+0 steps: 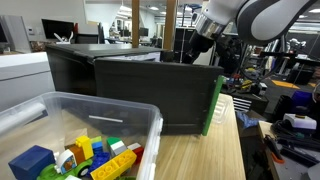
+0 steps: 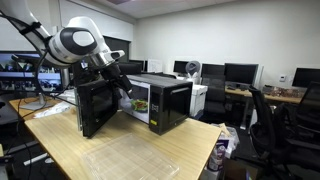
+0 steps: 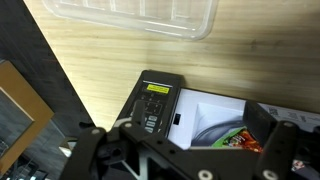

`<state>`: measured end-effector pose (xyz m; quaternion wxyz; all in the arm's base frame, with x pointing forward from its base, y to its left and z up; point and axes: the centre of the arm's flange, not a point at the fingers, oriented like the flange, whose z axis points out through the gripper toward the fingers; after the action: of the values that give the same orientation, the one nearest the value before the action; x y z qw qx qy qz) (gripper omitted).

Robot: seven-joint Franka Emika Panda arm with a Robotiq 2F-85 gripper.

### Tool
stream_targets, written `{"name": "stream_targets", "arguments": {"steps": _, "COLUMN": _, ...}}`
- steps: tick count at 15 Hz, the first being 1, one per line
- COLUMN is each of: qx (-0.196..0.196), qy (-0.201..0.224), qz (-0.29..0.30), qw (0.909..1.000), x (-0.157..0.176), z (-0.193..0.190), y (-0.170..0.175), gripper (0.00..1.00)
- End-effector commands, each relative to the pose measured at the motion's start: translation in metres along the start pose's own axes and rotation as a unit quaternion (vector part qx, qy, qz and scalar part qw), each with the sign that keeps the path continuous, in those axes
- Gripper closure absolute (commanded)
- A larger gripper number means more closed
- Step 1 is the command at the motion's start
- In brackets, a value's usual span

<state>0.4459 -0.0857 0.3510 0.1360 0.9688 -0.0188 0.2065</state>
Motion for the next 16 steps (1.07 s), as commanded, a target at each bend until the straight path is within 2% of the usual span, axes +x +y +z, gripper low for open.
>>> {"name": "stream_targets", "arguments": {"steps": 1, "qx": -0.002, "qy": 0.001, "qz": -0.009, "qw": 1.0, "x": 0.0, "z": 0.015, "y": -0.005, "gripper": 0.0}}
{"name": "stream_targets", "arguments": {"steps": 8, "qx": -0.003, "qy": -0.005, "qz": -0.019, "qw": 0.9998, "x": -0.006, "z": 0.022, "y": -0.008, "gripper": 0.0}}
{"name": "stream_targets", "arguments": {"steps": 16, "qx": 0.003, "qy": 0.005, "qz": -0.022, "qw": 0.9997, "x": -0.002, "z": 0.009, "y": -0.011, "gripper": 0.0}}
